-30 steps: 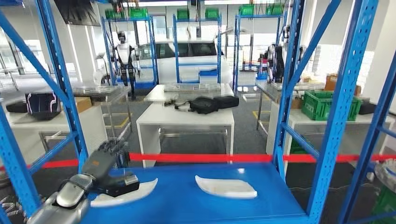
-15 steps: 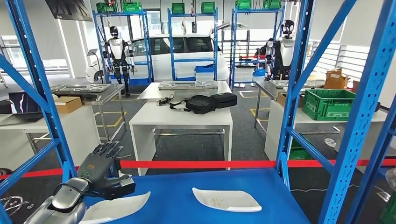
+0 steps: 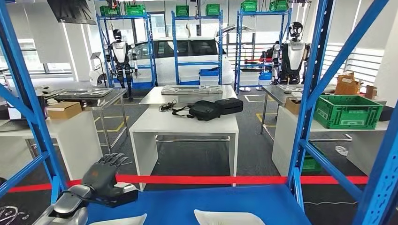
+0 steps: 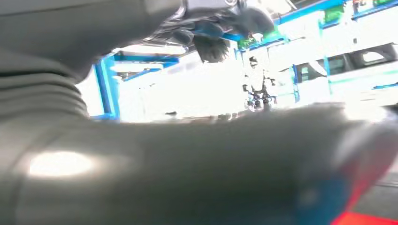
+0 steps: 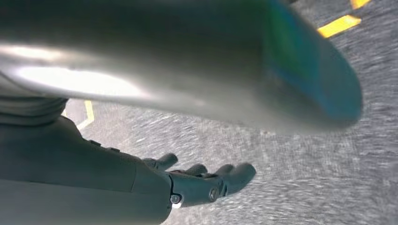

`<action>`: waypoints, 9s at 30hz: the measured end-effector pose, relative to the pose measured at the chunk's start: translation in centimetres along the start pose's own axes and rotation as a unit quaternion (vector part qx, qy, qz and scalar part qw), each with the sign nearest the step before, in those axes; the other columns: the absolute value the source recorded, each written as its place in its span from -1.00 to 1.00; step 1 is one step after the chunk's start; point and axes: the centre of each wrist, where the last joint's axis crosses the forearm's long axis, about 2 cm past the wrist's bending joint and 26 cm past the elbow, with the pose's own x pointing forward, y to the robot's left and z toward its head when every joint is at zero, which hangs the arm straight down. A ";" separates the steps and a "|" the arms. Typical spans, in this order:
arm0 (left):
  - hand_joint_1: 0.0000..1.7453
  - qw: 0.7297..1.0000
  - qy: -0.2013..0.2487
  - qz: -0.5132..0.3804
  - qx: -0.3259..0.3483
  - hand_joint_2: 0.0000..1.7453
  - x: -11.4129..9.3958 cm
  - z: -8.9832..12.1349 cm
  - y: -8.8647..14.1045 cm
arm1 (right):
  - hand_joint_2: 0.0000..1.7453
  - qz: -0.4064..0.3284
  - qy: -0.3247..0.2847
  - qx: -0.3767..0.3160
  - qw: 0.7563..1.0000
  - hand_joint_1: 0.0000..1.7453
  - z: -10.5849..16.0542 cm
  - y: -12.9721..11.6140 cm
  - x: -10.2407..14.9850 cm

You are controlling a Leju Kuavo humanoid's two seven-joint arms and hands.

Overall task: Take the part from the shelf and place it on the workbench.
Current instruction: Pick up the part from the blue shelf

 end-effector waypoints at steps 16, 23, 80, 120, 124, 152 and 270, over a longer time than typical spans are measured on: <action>-1.00 0.886 -0.190 0.363 -0.219 1.00 -1.8 1.1 -0.7 | -1.00 -0.002 -0.003 0.001 1.000 -1.00 0.0 -0.3 0.2; -1.00 0.840 -0.244 0.445 -0.192 1.00 -1.8 1.3 -0.6 | -1.00 -0.006 -0.005 -0.001 1.000 -1.00 0.0 -0.4 0.3; -1.00 0.879 -0.229 0.293 -0.297 1.00 6.2 3.5 -10.1 | -1.00 -0.035 0.000 -0.011 0.999 -1.00 0.0 -0.5 0.2; -1.00 0.862 -0.196 0.411 -0.222 1.00 -0.3 5.7 -9.9 | -1.00 -0.033 0.008 -0.012 0.999 -1.00 0.0 -0.6 0.0; -1.00 0.890 -0.154 0.366 -0.225 1.00 -1.5 5.8 -9.5 | -1.00 -0.034 0.008 -0.012 0.999 -1.00 0.0 -0.6 0.0; -1.00 0.860 -0.155 0.379 -0.304 1.00 -5.3 8.0 -9.9 | -1.00 -0.028 0.009 -0.012 1.000 -1.00 0.0 -0.6 0.0; 1.00 0.673 -0.187 0.714 -0.038 1.00 3.8 5.9 -8.9 | -1.00 -0.026 0.001 -0.013 1.000 -1.00 0.0 -0.1 0.1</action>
